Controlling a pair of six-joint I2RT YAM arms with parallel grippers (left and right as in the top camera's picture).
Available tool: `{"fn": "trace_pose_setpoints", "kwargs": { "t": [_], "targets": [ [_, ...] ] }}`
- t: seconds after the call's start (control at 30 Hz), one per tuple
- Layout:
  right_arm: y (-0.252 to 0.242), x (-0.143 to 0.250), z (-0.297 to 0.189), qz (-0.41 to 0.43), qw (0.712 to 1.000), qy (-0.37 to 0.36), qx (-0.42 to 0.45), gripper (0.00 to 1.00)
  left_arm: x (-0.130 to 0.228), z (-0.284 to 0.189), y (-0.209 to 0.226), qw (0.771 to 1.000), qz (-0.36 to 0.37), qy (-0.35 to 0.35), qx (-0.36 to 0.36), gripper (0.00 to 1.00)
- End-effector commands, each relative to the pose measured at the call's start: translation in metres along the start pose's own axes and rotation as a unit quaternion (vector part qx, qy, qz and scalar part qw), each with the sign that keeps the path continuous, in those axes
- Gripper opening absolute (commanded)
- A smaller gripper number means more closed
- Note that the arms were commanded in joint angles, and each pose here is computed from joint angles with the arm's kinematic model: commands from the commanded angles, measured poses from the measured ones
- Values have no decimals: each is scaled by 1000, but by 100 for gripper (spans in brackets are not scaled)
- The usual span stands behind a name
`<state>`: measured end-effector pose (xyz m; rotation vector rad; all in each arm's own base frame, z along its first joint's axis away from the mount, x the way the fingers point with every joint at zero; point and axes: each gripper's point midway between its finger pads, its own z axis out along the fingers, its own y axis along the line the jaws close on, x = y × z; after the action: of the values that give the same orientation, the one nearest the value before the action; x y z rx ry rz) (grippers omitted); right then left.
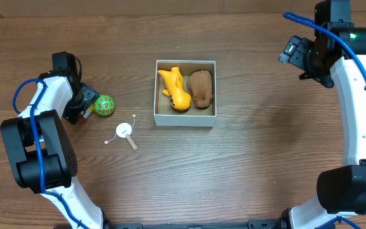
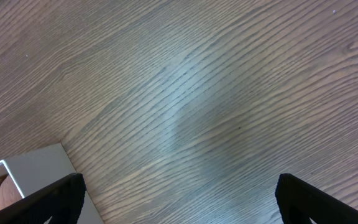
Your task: Pack container
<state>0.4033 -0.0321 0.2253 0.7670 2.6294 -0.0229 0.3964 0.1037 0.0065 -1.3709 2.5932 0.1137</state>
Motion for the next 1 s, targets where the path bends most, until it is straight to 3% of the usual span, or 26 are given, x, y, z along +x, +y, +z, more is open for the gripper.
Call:
{"fn": "trace_pose_setpoints", "kwargs": {
  "t": [0.0,0.3,0.97],
  "targets": [
    [2,-3,-4,0,1000,-7,-4,100,7,8,1,1000,1,13,-6,66],
    [2,-3,-4,0,1000,-7,-4,100,-1,-2,-5,1000,10,9,-1,51],
    [2,-3,-4,0,1000,-7,-4,100,-33,-72,-28,997,73,2,13,49]
  ]
}}
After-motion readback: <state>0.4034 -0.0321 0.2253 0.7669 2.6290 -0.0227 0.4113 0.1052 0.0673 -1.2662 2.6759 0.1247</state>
